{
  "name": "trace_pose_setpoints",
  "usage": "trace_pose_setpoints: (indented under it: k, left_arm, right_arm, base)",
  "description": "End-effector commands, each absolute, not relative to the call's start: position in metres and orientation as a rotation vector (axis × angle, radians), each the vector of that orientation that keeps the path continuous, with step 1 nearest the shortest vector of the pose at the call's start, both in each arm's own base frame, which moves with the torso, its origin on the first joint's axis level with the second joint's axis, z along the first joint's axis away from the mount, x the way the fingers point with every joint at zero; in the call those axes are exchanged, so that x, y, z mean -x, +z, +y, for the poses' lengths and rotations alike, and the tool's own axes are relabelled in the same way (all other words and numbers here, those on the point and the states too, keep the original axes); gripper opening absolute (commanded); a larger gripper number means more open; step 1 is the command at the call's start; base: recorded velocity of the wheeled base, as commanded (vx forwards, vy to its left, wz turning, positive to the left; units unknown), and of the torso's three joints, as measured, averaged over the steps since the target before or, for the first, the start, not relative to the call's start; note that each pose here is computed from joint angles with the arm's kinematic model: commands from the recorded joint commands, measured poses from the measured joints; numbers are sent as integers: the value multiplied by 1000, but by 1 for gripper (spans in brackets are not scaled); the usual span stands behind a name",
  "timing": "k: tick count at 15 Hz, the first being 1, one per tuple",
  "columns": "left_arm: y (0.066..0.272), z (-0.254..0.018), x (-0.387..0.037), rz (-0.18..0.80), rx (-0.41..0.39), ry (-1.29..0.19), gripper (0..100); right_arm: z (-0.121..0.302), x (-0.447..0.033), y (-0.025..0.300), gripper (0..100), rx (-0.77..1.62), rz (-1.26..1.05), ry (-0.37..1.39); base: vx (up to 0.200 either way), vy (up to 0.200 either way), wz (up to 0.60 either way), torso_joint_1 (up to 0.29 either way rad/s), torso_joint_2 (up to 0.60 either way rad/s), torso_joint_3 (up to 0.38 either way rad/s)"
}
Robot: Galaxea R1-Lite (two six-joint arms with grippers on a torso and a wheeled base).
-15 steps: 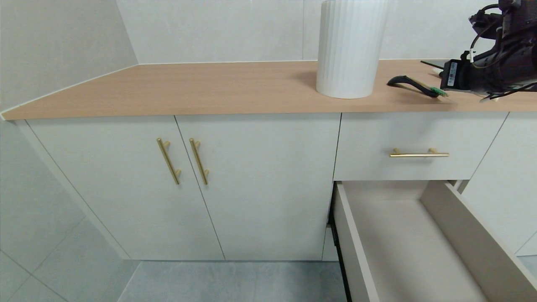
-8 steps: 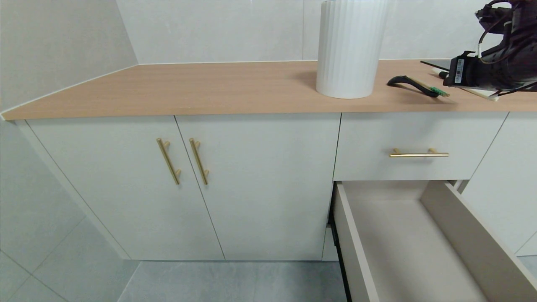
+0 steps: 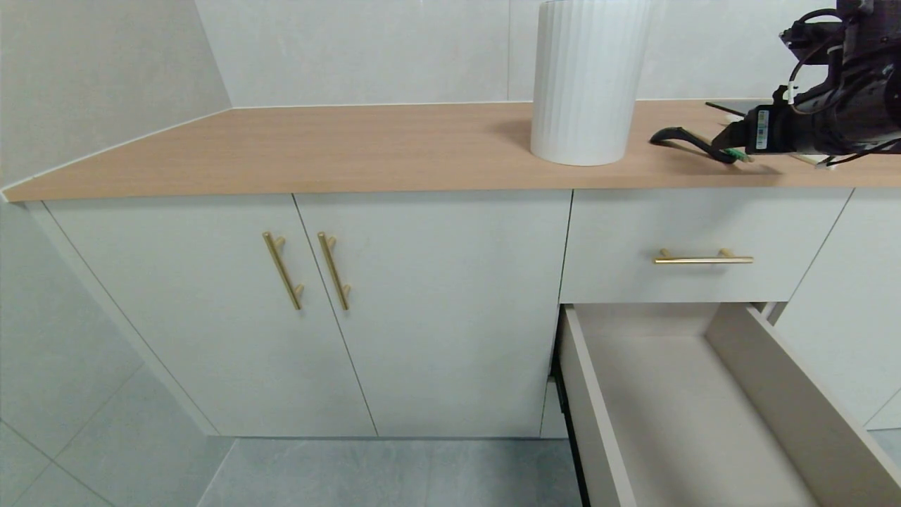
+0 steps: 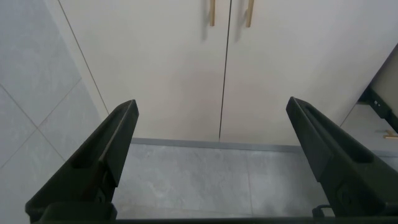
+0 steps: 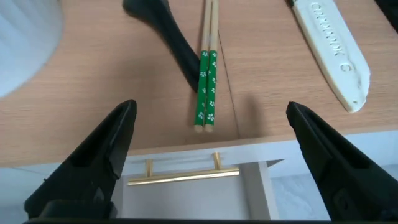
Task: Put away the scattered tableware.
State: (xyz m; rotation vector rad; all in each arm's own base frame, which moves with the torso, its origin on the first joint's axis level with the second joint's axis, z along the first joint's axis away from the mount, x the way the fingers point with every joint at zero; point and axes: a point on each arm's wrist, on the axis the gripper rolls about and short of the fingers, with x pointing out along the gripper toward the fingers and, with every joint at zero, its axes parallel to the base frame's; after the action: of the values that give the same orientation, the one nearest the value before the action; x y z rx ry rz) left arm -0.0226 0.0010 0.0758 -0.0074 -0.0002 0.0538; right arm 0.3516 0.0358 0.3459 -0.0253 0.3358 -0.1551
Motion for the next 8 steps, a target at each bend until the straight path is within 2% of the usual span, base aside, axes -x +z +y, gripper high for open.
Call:
trace_pose_setpoints:
  k: [1, 6, 7, 8]
  left_arm:
    - [76, 1, 23, 0, 8, 55, 100]
    - [76, 1, 23, 0, 8, 55, 100]
    - [76, 1, 23, 0, 8, 55, 100]
    - [76, 1, 23, 0, 8, 55, 100]
  right_arm:
    - [38, -362, 336, 100, 30, 356, -153]
    - [39, -372, 329, 100, 32, 352, -162]
    - [39, -372, 330, 0, 30, 339, -162]
    - [39, -372, 330, 0, 30, 339, -162]
  base:
    - [0, 0, 0, 0, 0, 0]
    - [0, 0, 0, 0, 0, 0]
    - [0, 0, 0, 0, 0, 0]
    - [0, 0, 0, 0, 0, 0]
